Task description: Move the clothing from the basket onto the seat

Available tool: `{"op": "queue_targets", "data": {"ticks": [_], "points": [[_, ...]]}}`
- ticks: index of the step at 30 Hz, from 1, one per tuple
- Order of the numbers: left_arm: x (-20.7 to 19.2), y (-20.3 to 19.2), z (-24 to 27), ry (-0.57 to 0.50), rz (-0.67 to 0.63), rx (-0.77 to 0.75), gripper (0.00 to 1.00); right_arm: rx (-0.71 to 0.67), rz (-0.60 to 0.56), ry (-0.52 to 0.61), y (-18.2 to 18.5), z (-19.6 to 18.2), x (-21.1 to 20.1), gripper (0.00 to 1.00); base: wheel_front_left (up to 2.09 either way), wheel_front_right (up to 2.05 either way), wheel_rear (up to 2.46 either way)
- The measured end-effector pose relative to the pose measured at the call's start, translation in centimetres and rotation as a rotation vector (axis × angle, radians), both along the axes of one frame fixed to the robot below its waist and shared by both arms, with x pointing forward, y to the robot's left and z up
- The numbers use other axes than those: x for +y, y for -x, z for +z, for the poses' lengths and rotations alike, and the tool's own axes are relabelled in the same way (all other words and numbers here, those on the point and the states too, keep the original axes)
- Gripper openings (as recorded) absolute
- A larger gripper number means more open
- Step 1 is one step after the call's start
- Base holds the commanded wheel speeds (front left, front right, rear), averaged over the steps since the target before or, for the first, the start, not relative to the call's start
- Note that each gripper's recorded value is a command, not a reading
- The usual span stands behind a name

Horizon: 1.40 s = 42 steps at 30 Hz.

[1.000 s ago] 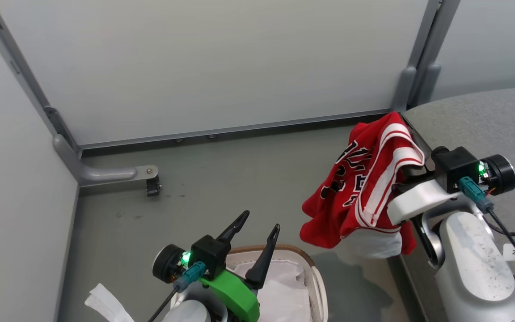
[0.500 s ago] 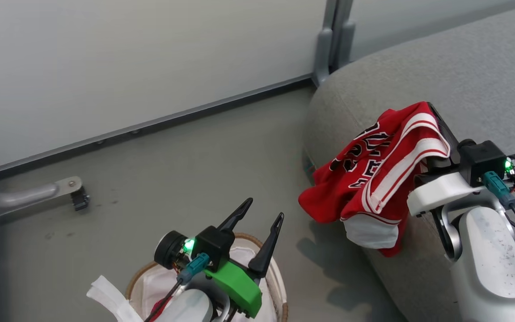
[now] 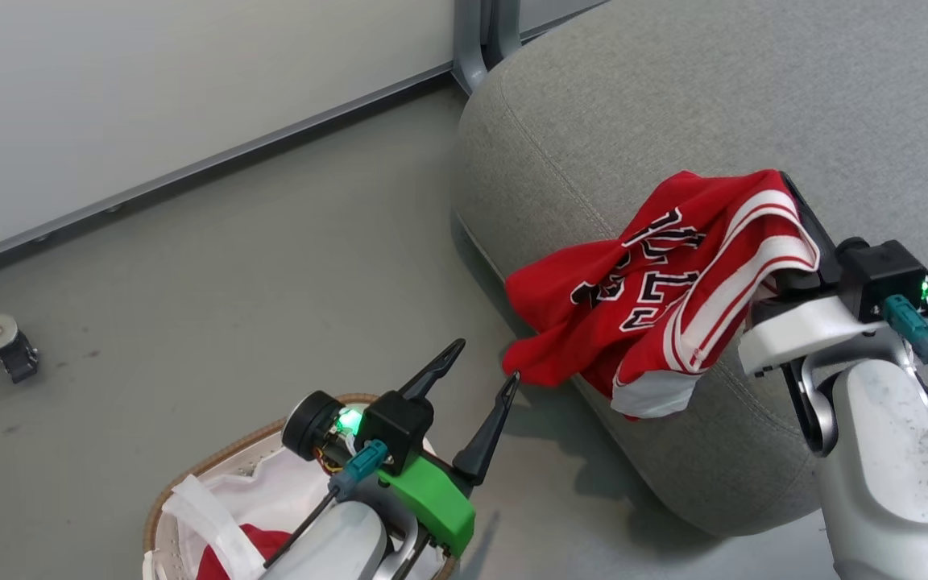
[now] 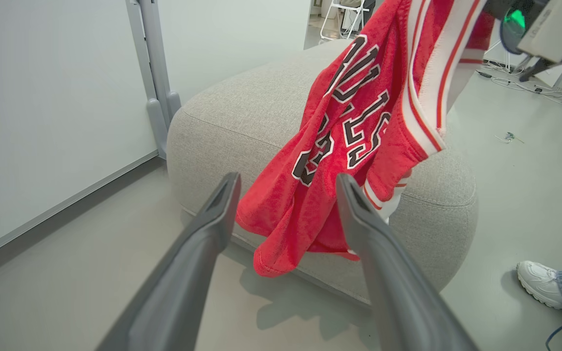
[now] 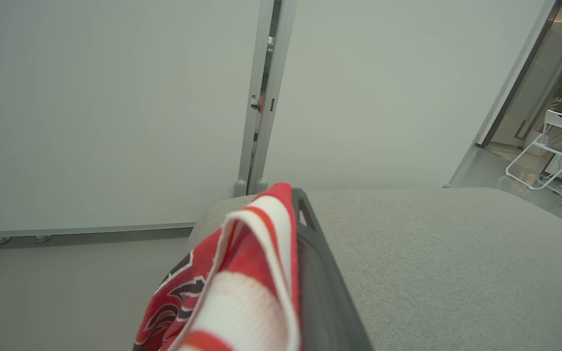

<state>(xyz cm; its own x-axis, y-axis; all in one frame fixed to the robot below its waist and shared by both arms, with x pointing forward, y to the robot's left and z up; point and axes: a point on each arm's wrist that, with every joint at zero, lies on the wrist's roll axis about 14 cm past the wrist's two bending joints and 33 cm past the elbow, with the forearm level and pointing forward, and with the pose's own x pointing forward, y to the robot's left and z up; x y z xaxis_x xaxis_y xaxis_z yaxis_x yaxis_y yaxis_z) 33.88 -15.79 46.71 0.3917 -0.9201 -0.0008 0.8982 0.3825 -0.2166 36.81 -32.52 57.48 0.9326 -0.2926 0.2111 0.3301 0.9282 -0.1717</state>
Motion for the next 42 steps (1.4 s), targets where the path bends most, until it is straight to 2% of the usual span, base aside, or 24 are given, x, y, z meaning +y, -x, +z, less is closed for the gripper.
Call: {"op": "queue_targets", "data": {"ticks": [6,9,16,21,24,26,30,35,38,42], "points": [[0.1,-1.0,-0.7,-0.002,0.006,0.005,1.00,-0.028,-0.001,0.047,-3.2,2.1,-0.7,0.00,0.00,0.00,0.00],[0.7,-1.8,-0.7,-0.003,0.024,-0.009,1.00,-0.118,-0.001,0.002,-5.7,5.2,-1.6,0.00,0.00,0.00,0.00],[2.0,-3.7,-1.0,-0.001,0.066,-0.025,1.00,-0.229,-0.004,0.205,-11.2,14.8,-3.8,0.00,0.00,0.00,0.00],[3.1,-4.9,-1.5,-0.005,0.102,-0.022,1.00,-0.297,-0.102,0.284,-12.7,21.7,-7.8,0.00,0.00,0.00,0.00],[4.0,-5.8,-2.0,-0.013,0.132,-0.017,1.00,-0.299,-0.171,0.297,-13.0,23.5,-10.5,0.00,0.00,0.00,0.00],[4.6,-6.4,-2.6,-0.018,0.156,-0.006,1.00,-0.261,-0.188,0.293,-14.1,22.5,-11.5,0.00,0.00,0.00,0.00],[5.8,-7.4,-4.3,-0.042,0.188,0.021,1.00,-0.127,-0.191,0.259,-17.1,16.7,-12.6,0.00,0.00,0.00,0.00],[7.1,-8.2,-6.3,-0.064,0.222,0.057,1.00,0.079,-0.196,0.147,-18.9,5.5,-13.5,0.00,0.00,0.00,0.00],[7.8,-8.5,-7.5,-0.080,0.240,0.080,1.00,0.172,-0.171,0.057,-19.8,-0.6,-12.2,0.00,0.00,0.00,0.00],[8.7,-8.7,-8.6,-0.103,0.256,0.099,1.00,0.305,-0.122,0.010,-20.2,-7.1,-9.7,0.00,0.00,0.00,0.00]]}}
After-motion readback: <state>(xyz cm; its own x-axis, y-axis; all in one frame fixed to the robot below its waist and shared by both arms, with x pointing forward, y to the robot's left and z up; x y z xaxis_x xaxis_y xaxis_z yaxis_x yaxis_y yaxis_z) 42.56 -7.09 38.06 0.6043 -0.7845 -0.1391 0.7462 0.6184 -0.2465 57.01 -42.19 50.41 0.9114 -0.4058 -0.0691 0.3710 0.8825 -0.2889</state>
